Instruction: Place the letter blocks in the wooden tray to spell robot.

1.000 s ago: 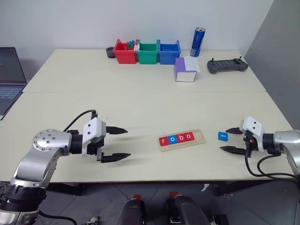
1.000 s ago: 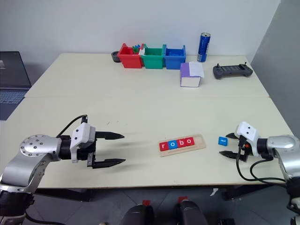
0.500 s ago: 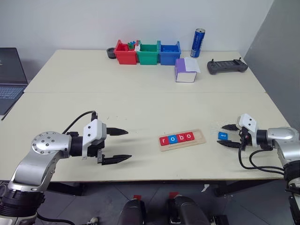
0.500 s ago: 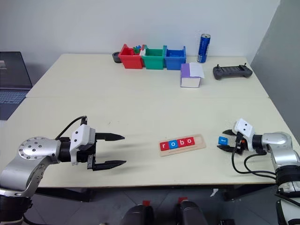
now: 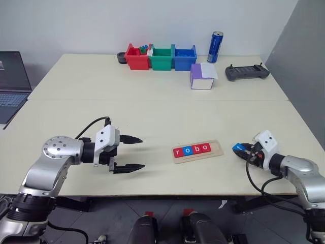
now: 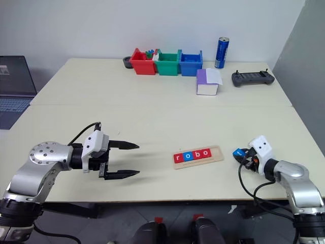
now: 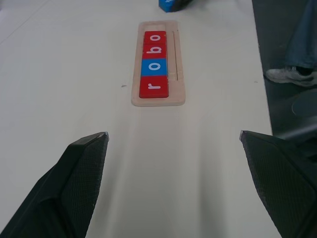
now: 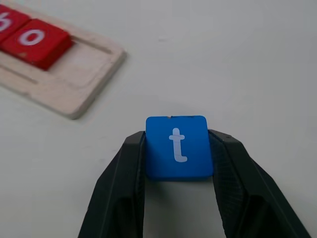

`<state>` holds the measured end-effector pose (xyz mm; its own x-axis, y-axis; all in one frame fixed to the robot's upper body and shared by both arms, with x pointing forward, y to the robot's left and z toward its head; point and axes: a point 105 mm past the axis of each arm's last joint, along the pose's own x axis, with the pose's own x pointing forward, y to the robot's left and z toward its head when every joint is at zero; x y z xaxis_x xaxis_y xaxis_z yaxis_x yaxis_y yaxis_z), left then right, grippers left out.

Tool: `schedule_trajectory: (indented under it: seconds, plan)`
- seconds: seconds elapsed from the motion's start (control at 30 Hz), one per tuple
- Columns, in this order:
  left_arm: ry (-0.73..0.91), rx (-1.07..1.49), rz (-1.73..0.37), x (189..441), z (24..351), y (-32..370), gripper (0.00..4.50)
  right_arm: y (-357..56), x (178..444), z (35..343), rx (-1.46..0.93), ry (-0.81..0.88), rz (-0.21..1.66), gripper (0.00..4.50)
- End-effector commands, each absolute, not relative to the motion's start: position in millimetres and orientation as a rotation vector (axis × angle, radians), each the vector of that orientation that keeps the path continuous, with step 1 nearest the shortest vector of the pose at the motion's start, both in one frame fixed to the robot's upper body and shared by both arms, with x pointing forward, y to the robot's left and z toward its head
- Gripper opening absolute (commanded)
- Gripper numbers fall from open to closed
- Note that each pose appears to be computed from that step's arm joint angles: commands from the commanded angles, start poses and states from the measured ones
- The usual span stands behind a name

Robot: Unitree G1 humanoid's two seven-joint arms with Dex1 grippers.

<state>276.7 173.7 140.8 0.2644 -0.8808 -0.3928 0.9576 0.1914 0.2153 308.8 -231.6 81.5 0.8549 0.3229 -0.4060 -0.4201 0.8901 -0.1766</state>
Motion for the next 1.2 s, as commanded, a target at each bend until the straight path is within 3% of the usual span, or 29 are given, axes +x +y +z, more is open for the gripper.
schedule_trajectory:
  seconds: [0.03,0.23,0.47,0.63,0.77,0.87,1.0,1.2]
  plan:
    - [0.170,0.487,-1.331,279.7,144.9,170.6,4.50,-247.8,299.2,87.9,-0.224,0.392,0.033,1.45]
    - [0.161,0.500,-1.343,283.8,145.5,170.0,4.50,-221.5,282.3,73.2,-0.057,0.443,-0.162,1.45]
    - [0.154,0.510,-1.332,286.4,148.1,173.9,4.50,-217.8,287.4,76.5,-0.022,0.458,-0.164,1.45]
    - [0.148,0.509,-1.319,286.2,148.4,175.6,4.50,-221.1,289.9,82.4,-0.061,0.448,-0.115,3.16]
    - [0.149,0.511,-1.304,285.1,148.2,178.6,4.50,-211.7,287.9,102.7,-0.185,0.411,0.162,4.49]
    - [0.149,0.506,-1.298,283.5,149.8,181.0,4.50,-229.5,265.9,121.0,-0.369,0.425,0.486,4.49]
    - [0.149,0.505,-1.286,282.8,149.6,180.7,4.50,-255.8,261.5,122.2,-0.555,0.473,0.780,4.49]
    - [0.154,0.501,-1.268,277.9,149.3,182.5,4.50,-269.3,301.1,115.3,-0.634,0.442,0.975,4.49]
